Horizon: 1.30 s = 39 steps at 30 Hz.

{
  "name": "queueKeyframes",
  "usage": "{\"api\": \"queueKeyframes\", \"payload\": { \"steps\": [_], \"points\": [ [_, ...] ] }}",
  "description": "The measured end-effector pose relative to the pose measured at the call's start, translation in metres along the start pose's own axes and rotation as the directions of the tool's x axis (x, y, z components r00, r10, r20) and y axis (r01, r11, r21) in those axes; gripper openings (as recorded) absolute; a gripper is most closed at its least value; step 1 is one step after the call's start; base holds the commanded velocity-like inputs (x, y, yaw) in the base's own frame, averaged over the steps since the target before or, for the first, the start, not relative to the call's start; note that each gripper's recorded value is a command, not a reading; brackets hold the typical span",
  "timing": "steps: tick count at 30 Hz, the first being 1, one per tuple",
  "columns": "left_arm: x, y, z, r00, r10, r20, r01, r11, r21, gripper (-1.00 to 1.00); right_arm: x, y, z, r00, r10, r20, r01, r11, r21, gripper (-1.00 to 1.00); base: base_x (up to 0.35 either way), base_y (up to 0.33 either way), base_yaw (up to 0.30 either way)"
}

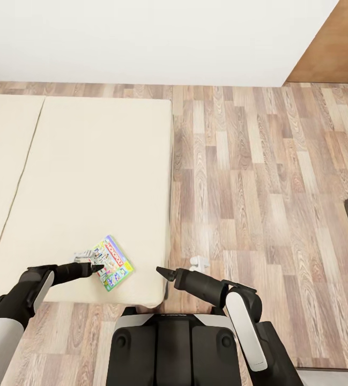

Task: Put all the toys in the child's room - the three board games (two on the bed and one on the table), the two jigsaw puzzles on the table, and the tennis ball on the table - inside the toy box on the table in the child's room.

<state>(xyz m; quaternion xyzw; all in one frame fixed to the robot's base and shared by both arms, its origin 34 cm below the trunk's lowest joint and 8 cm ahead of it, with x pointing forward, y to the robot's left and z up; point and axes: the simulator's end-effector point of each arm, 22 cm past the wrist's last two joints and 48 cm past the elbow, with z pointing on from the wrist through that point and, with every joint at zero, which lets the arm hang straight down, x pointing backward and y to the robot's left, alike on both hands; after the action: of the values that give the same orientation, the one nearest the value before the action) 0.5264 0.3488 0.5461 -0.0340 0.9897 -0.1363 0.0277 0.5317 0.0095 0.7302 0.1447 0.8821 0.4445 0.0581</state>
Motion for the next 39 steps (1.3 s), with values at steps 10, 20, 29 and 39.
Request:
{"api": "queueKeyframes", "payload": {
  "steps": [10, 20, 29, 39],
  "points": [
    [-0.0003, 0.0002, 0.0001, 1.000, 0.000, 0.001, 0.000, 1.000, -0.002, 1.00, 0.0000, -0.0001, 0.0000, 1.000, 0.000, 0.000, 0.000, 1.000, 0.000, 1.00, 0.000, 0.104, 0.000],
    [-0.0002, -0.0005, 0.0005, 1.000, 0.000, 0.001, 0.000, 1.000, -0.001, 1.00, 0.0000, -0.0002, 0.0000, 1.000, 0.000, 0.000, 0.000, 1.000, 0.000, 1.00, 0.000, 0.030, 0.000],
    [-0.0001, -0.0007, 0.0004, 1.000, 0.001, 0.001, -0.001, 1.000, -0.001, 1.00, 0.0003, -0.0002, 0.0000, 1.000, 0.000, 0.000, 0.000, 1.000, 0.000, 1.00, 0.065, 0.060, 0.000],
    [-0.0001, -0.0009, 0.0005, 1.000, 0.001, 0.001, -0.001, 1.000, 0.001, 1.00, 0.0002, -0.0003, 0.0001, 1.000, 0.000, 0.000, 0.000, 1.000, 0.000, 1.00, 0.072, 0.057, 0.000]
  ]
}}
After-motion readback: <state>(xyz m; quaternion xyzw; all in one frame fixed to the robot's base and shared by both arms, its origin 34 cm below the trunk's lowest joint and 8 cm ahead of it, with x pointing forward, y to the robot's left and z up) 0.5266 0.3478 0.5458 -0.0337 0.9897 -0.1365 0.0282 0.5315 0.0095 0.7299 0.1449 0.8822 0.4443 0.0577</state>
